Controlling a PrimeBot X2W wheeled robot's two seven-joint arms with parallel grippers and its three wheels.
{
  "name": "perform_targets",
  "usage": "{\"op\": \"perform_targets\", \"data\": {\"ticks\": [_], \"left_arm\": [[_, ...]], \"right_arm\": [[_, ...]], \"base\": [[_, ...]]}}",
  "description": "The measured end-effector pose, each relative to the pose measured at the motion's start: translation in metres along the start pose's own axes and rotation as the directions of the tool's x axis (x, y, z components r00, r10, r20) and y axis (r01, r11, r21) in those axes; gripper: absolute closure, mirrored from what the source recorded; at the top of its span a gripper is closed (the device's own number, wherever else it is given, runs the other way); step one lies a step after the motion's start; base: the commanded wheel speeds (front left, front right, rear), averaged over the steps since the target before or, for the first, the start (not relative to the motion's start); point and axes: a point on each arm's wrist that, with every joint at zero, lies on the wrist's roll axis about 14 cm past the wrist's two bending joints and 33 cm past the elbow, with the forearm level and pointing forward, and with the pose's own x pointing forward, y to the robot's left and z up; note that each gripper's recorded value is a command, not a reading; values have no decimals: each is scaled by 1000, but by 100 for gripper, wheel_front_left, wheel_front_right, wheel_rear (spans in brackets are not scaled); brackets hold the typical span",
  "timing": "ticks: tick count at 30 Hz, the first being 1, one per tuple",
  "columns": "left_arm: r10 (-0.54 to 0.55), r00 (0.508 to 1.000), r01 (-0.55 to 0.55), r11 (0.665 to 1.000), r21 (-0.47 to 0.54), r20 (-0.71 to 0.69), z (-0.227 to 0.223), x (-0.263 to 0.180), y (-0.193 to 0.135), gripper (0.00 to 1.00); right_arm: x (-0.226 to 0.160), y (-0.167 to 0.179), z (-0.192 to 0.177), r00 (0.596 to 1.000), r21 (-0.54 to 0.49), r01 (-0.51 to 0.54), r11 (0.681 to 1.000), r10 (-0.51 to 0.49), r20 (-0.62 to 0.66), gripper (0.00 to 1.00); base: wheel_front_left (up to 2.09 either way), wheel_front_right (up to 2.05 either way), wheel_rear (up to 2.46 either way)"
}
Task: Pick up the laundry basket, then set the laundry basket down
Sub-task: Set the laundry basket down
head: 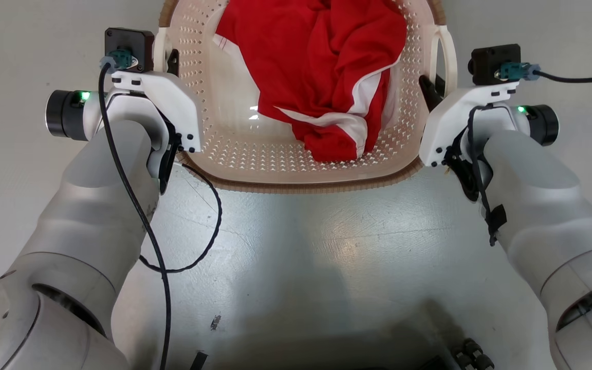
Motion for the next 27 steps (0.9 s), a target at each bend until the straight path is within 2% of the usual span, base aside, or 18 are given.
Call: {"op": "perform_targets", "data": {"ticks": [27], "left_arm": [[24,1000,-24,1000,12,-19,-11,2,4,100]], "right_arm": [[9,-6,-1,1000,-20,19,1000,-20,-12,100]], "base": [[0,0,0]]}}
